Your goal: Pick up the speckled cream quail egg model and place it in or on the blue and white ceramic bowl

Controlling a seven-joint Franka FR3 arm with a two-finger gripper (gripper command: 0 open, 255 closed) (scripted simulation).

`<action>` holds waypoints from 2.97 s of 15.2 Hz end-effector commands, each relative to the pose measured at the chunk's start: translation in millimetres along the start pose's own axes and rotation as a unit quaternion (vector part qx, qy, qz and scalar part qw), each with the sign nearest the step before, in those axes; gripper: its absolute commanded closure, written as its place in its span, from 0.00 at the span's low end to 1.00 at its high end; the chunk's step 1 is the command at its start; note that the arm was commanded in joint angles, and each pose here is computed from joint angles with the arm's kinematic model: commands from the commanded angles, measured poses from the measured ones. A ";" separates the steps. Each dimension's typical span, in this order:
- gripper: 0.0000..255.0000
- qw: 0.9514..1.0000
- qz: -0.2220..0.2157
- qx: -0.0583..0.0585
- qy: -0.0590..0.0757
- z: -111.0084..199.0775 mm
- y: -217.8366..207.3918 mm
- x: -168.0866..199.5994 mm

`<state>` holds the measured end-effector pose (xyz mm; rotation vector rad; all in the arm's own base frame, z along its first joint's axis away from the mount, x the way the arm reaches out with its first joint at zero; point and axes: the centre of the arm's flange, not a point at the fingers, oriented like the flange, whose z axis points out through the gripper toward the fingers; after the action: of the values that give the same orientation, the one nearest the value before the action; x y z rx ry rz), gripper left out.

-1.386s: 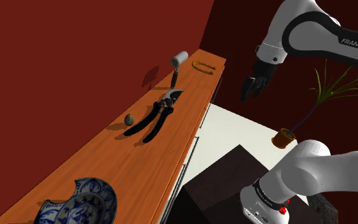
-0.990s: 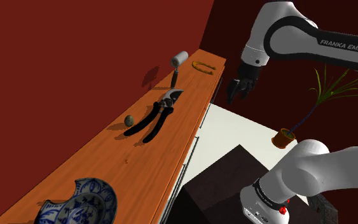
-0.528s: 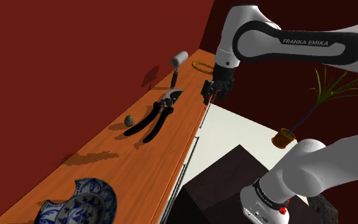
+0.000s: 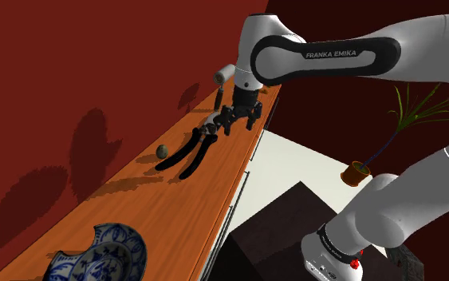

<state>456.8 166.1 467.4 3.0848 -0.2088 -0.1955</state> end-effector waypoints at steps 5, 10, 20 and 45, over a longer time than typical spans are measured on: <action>0.00 1.000 0.010 0.000 -0.006 22.2 -64.6 48.7; 0.00 1.000 0.018 -0.001 -0.010 41.1 -115.5 87.9; 0.00 0.999 0.035 -0.002 -0.020 80.2 -215.2 168.3; 1.00 0.999 0.035 -0.002 -0.020 122.9 -218.8 157.8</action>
<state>626.3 356.9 322.8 3.0738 -0.3181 -0.2359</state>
